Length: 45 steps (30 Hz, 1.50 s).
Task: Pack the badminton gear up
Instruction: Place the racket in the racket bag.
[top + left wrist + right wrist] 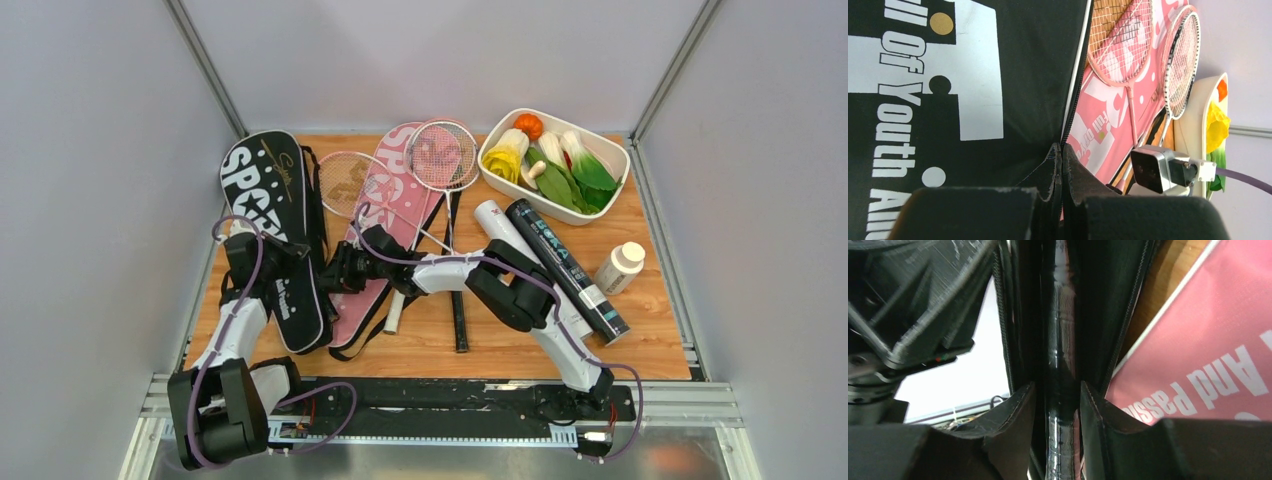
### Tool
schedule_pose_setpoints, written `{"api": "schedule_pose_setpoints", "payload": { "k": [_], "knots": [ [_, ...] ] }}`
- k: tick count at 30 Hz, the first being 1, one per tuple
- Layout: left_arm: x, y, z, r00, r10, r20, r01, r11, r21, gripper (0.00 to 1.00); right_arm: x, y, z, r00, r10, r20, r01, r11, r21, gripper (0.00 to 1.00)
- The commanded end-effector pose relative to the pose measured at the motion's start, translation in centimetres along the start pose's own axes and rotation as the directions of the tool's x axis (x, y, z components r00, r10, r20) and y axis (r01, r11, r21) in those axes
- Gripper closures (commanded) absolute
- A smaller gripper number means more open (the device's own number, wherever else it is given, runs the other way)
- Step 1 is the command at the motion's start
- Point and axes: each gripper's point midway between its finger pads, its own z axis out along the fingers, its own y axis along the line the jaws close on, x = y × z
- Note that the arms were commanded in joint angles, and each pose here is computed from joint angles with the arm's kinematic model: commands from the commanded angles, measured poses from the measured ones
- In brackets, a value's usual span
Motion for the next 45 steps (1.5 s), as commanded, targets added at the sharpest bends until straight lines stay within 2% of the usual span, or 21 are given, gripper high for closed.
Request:
{"api": "schedule_pose_setpoints", "payload": {
  "k": [1, 6, 11, 13, 17, 21, 27, 31, 41, 45],
  "knots": [
    [1.0, -0.1, 0.2, 0.999, -0.030, -0.034, 0.031, 0.999, 0.040, 1.00, -2.6, 5.9, 0.8, 0.996, 0.039, 0.075, -0.029, 0.990, -0.135, 0.59],
    [0.8, 0.9, 0.5, 1.000, 0.006, -0.025, -0.006, 1.000, -0.010, 1.00, -1.7, 4.4, 0.6, 0.996, -0.053, 0.075, 0.056, 0.998, -0.041, 0.56],
    [0.4, 0.9, 0.4, 0.999, 0.033, -0.016, -0.033, 0.999, -0.021, 1.00, -0.7, 2.9, 0.5, 0.998, -0.051, 0.041, 0.052, 0.998, -0.028, 0.56],
    [0.3, 1.0, 0.3, 0.999, 0.048, -0.017, -0.049, 0.998, -0.029, 1.00, -0.7, 2.9, 0.2, 0.992, -0.125, 0.028, 0.126, 0.992, -0.025, 0.53],
    [-0.2, 1.8, 0.1, 0.996, 0.086, 0.001, -0.086, 0.994, -0.073, 1.00, -2.9, 1.7, -1.8, 0.967, -0.247, 0.068, 0.244, 0.969, 0.048, 0.44],
    [-0.2, 2.1, 0.1, 0.996, 0.094, 0.006, -0.093, 0.992, -0.084, 1.00, -5.0, 0.5, -2.6, 0.966, -0.250, 0.071, 0.246, 0.968, 0.057, 0.46],
    [0.1, 2.0, 0.4, 0.997, 0.080, -0.011, -0.080, 0.994, -0.077, 1.00, -6.2, -0.2, -0.2, 0.955, -0.293, 0.047, 0.291, 0.956, 0.047, 0.56],
    [0.0, 1.8, 0.2, 0.997, 0.078, -0.005, -0.078, 0.994, -0.072, 1.00, -7.6, -1.1, 1.4, 0.950, -0.300, 0.083, 0.294, 0.952, 0.083, 0.59],
    [0.1, 1.5, 0.0, 0.999, 0.050, -0.002, -0.050, 0.997, -0.058, 1.00, -9.8, -5.2, 4.5, 0.935, -0.316, 0.162, 0.269, 0.928, 0.256, 0.48],
    [0.0, 1.1, 0.0, 0.999, 0.038, 0.000, -0.038, 0.998, -0.042, 1.00, -8.4, -6.5, 6.0, 0.948, -0.301, 0.106, 0.269, 0.932, 0.243, 0.49]
  ]
}}
